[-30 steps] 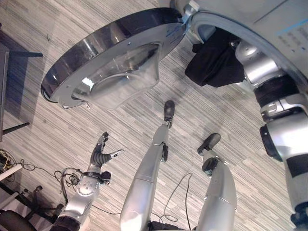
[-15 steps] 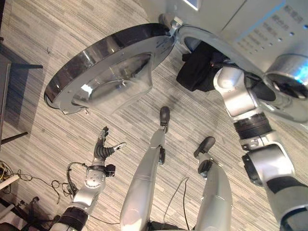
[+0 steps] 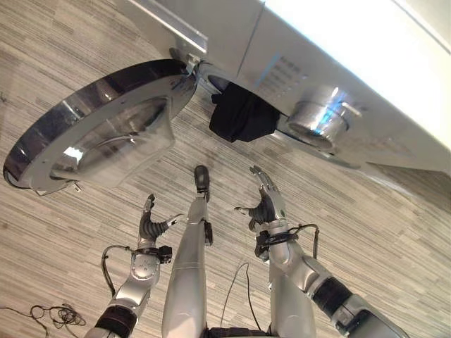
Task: Grab the laundry basket,head to the washer,open it,put in the laundry and shut it.
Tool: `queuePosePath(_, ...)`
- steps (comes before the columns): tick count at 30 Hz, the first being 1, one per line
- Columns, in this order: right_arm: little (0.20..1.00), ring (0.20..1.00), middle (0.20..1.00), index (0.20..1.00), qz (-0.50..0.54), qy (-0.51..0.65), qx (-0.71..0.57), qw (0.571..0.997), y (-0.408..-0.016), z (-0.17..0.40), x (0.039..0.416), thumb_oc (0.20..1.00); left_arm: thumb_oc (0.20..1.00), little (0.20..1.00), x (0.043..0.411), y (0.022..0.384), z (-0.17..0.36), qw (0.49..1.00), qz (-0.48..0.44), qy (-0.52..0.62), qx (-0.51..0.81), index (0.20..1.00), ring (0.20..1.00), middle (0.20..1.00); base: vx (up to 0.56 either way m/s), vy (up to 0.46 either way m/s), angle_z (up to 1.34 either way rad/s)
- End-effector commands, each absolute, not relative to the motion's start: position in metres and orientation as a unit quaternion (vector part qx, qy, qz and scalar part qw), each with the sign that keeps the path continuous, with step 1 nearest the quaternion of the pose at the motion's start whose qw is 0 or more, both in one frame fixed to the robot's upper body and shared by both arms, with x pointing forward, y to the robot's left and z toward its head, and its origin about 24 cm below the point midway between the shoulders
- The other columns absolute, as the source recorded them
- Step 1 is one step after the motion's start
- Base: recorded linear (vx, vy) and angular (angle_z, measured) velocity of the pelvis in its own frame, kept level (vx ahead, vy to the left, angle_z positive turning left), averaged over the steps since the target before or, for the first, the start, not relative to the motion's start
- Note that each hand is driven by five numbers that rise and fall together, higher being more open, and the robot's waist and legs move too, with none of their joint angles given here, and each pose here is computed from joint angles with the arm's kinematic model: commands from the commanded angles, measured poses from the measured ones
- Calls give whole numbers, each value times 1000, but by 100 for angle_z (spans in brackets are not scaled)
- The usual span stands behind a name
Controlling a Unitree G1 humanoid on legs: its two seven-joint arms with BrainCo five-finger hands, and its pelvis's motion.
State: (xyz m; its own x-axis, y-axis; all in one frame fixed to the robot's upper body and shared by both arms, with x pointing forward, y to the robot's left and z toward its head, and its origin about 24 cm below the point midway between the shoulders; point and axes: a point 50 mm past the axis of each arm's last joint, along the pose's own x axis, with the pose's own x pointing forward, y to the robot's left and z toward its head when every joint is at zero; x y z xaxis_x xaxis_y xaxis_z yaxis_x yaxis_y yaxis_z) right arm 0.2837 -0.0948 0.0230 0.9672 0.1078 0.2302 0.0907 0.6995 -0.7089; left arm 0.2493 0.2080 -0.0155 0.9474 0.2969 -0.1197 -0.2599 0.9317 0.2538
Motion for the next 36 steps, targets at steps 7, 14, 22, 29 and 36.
queuePosePath(7, 1000, 1000, 1000, 1000, -53, -29, -302, 951, -75, 3, 298, 1000, 1000, 1000, 232, 197, -24, 982, 146, 80, 84, 1000, 1000, 1000, 16, 5, 9)
queuePosePath(14, 1000, 1000, 1000, 1000, -184, 54, -263, 946, -101, 12, 335, 1000, 1000, 1000, 226, 185, -24, 989, 107, 77, 66, 1000, 1000, 1000, 30, 25, 6)
queuePosePath(22, 1000, 1000, 1000, 1000, -403, 111, -136, 898, -184, 49, 363, 1000, 1000, 1000, 234, 170, -18, 993, 66, 69, 73, 1000, 1000, 1000, 42, 1, 18)
queuePosePath(29, 1000, 1000, 1000, 1000, -506, 138, 46, 850, -233, 66, 364, 1000, 1000, 1000, 243, 157, -14, 995, 47, 66, 52, 1000, 1000, 1000, 36, -1, 8)
queuePosePath(36, 1000, 1000, 1000, 1000, -474, 80, 119, 869, -237, 107, 384, 1000, 1000, 1000, 251, 153, -12, 996, 38, 64, 53, 1000, 1000, 1000, 18, 5, 3)
